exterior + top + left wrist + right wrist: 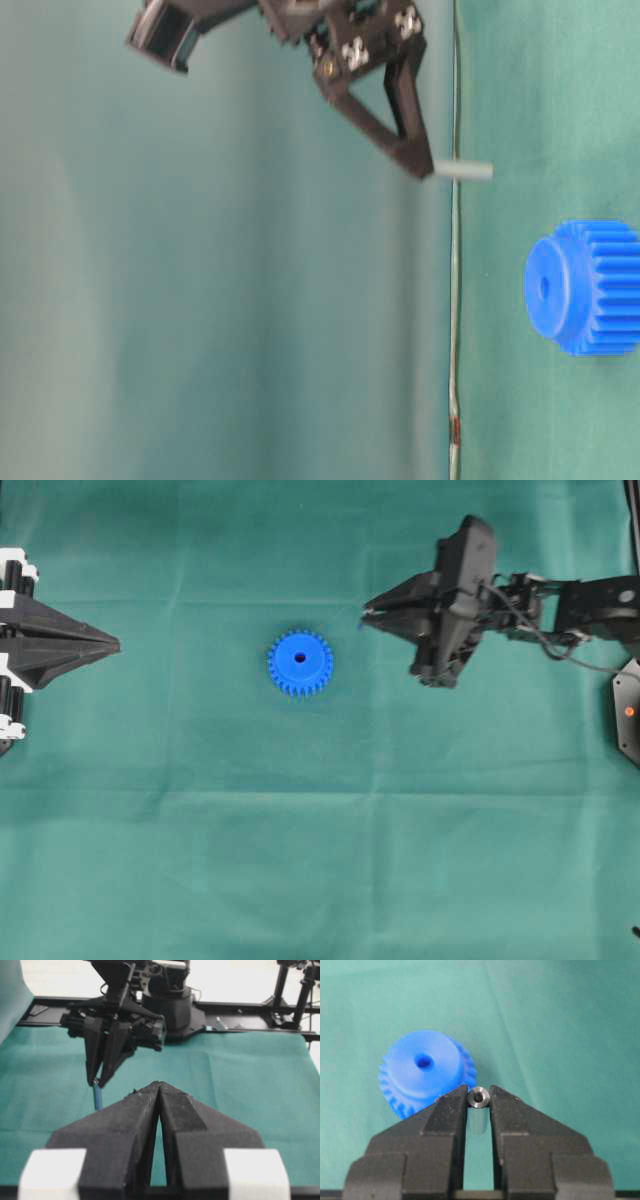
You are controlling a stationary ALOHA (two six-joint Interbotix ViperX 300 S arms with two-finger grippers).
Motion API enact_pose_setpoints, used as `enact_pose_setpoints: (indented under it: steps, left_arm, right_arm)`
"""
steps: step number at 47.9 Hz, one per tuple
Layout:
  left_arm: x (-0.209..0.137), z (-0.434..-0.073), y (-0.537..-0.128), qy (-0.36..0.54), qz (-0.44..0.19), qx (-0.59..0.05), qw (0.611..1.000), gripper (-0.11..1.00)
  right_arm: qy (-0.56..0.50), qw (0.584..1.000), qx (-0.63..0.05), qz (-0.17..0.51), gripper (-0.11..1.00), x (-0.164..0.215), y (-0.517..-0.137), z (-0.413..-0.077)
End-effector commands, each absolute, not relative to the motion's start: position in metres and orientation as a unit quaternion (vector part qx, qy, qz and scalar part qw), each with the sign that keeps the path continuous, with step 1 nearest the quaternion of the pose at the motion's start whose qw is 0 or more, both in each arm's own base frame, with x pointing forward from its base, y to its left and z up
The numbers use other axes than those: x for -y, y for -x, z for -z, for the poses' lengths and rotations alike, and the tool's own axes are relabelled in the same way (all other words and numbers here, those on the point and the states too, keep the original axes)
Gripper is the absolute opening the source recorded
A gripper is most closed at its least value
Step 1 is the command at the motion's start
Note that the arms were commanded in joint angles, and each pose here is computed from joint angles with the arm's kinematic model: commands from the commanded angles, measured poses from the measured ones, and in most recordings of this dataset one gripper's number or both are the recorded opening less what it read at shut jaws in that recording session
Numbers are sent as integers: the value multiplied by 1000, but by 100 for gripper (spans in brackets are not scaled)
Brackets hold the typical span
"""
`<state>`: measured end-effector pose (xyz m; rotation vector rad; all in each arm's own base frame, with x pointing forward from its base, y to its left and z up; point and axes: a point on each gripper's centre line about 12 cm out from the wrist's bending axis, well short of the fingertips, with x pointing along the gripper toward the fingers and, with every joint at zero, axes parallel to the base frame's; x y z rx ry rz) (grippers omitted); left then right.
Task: Insert the shaft placed at a random location into the center hole of the medium gear at another random location.
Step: 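Lift the shaft and carry it over the blue gear's center hole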
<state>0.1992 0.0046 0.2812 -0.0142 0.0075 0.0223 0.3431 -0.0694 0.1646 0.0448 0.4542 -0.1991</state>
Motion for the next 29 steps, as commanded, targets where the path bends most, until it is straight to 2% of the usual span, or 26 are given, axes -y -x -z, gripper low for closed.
enact_pose_setpoints:
  steps: [1,19,29]
  left_arm:
    - [-5,-290,-202,7,-12,7,1000,0]
    - [-5,-290,-202,6,-12,6,1000,0]
    - [-5,-289,-202,7,-13,2,1000,0]
  right_arm:
    - [-24,976,-198,92,13,66,-361,-180]
    - [-15,980,-185,65,13,52,-406,-184]
    - [-16,979,-195,64,13,52,-412,-180]
